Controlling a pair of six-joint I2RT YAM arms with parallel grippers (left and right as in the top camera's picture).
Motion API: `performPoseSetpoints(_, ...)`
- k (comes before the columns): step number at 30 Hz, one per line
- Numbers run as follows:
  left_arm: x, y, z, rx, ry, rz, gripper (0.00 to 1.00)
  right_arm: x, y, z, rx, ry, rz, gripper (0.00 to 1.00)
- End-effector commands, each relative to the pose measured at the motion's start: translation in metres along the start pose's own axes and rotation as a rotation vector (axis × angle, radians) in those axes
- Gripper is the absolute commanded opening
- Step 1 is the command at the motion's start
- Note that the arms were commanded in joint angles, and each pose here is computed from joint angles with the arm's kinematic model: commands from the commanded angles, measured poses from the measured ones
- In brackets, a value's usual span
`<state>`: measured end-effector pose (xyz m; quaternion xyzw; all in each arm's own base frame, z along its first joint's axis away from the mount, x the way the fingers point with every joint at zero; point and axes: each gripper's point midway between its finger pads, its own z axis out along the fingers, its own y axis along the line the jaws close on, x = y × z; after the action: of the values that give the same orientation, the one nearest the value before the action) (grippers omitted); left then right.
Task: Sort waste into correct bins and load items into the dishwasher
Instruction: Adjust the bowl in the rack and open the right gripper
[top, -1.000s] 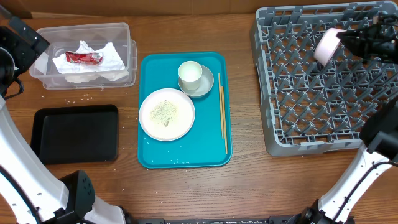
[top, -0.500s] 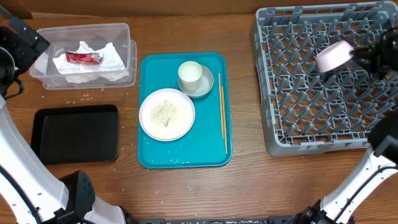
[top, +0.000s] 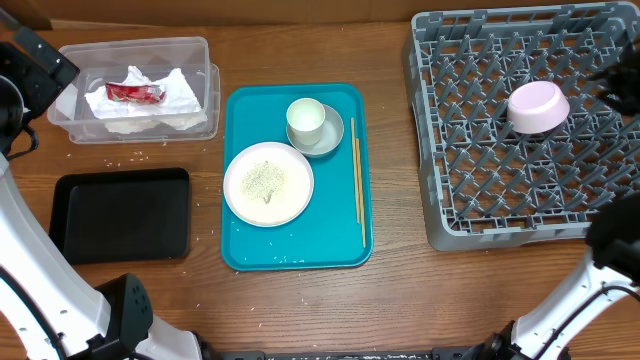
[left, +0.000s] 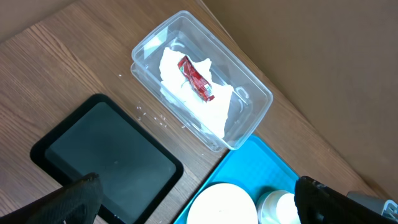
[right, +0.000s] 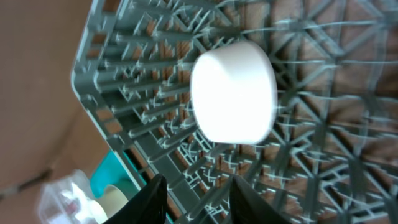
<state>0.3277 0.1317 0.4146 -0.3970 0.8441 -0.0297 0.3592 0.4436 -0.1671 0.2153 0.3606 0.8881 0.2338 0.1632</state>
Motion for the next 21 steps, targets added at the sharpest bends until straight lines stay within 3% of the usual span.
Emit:
performPoseSetpoints(1, 0.0, 0.0, -0.006, 0.001, -0.014, -0.005, 1.0, -0.001, 0.015, 0.017, 0.174, -0.069, -0.122, 0.22)
performPoseSetpoints(6, 0.0, 0.0, -0.006, 0.001, -0.014, -0.005, 1.0, 0.004, 0.013, 0.054, 0.302, -0.042, -0.178, 0.04)
performPoseSetpoints(12, 0.0, 0.0, -0.006, 0.001, -0.014, -0.005, 1.0, 0.009, 0.001, 0.084, 0.34, 0.016, -0.151, 0.04)
performPoseSetpoints(21, 0.0, 0.0, -0.006, 0.001, -0.014, -0.005, 1.0, 0.002, -0.02, 0.075, 0.426, -0.019, -0.088, 0.04)
